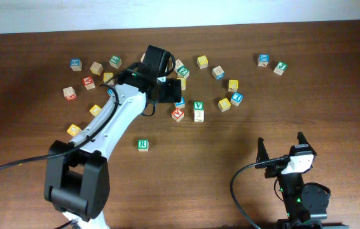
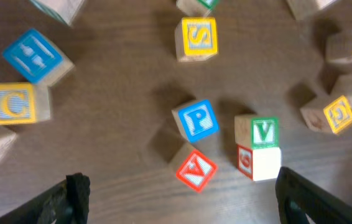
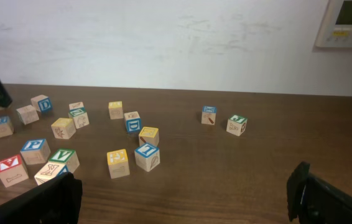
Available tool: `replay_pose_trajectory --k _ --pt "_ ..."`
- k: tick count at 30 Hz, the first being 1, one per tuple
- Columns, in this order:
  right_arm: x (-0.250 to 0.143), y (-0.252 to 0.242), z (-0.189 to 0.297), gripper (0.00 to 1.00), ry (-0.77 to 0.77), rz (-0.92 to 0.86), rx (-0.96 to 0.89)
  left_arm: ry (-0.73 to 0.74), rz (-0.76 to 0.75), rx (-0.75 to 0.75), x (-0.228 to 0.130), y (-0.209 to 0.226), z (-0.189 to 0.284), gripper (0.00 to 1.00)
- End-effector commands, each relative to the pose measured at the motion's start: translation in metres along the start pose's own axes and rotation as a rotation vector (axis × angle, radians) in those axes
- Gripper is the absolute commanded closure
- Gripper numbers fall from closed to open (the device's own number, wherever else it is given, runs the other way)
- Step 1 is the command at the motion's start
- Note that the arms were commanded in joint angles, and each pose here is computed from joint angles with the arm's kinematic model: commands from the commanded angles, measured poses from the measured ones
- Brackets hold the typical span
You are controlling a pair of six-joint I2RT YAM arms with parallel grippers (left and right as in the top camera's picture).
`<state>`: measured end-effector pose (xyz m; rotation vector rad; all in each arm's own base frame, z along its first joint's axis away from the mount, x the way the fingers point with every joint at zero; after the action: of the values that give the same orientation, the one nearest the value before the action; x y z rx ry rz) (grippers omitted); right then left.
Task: Spell out RSS
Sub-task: 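Move the left gripper to the yellow S block among the cluster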
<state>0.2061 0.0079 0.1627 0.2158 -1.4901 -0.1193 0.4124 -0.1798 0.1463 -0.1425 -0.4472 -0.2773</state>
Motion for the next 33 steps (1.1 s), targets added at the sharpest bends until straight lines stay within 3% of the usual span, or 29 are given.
replay_pose_trajectory --k 1,3,5,8,13,15,17,19,23,26,27,33 --pt "-0.002 -0.001 0.000 0.02 0.003 -0.002 -0.005 -0.061 0.134 0.286 0.010 0.069 0.001 0.13" --pt "-0.002 -0.001 0.000 0.02 0.003 -0.002 -0.005 -0.058 0.291 0.309 0.006 0.106 0.005 0.13" --pt "-0.002 -0.001 0.000 0.02 0.003 -0.002 -0.005 -0.063 0.353 0.272 0.006 0.131 0.007 0.13" --pt "-0.002 -0.001 0.000 0.02 0.003 -0.002 -0.005 -0.048 0.153 0.264 0.009 0.132 -0.007 0.13" --pt "-0.002 -0.001 0.000 0.02 0.003 -0.002 -0.005 0.022 0.153 0.250 -0.004 0.140 -0.031 0.13" --pt "-0.002 -0.001 0.000 0.02 0.003 -0.002 -0.005 0.028 0.009 0.189 0.000 0.133 -0.025 0.14" --pt "-0.002 -0.001 0.000 0.02 0.003 -0.002 -0.005 0.044 -0.250 0.180 0.002 0.131 -0.022 0.14" --pt "-0.002 -0.001 0.000 0.02 0.003 -0.002 -0.005 0.092 -0.415 0.165 -0.006 0.131 -0.023 0.04" --pt "-0.002 -0.001 0.000 0.02 0.003 -0.002 -0.005 0.103 -0.557 0.075 -0.013 0.118 -0.028 0.02" --pt "-0.002 -0.001 0.000 0.02 0.003 -0.002 -0.005 0.135 -0.662 0.033 -0.024 0.103 -0.035 0.11" --pt "-0.002 -0.001 0.000 0.02 0.003 -0.002 -0.005 0.137 -0.677 0.029 -0.028 0.100 -0.039 0.16" --pt "-0.002 -0.001 0.000 0.02 0.003 -0.002 -0.005 0.174 -0.687 0.109 -0.036 0.113 -0.061 0.20"
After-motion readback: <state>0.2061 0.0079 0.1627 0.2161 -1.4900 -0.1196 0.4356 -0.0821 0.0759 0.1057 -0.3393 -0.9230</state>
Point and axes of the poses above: each gripper's point midway between its finger pads, its own z axis back along the fingers, its own y axis along the line the jaws close on, x = y × z, the point moved 4 cm from there along z, back along the fingers, and after that the axes turned 12 degrees about -z, right-handed, at the moved point
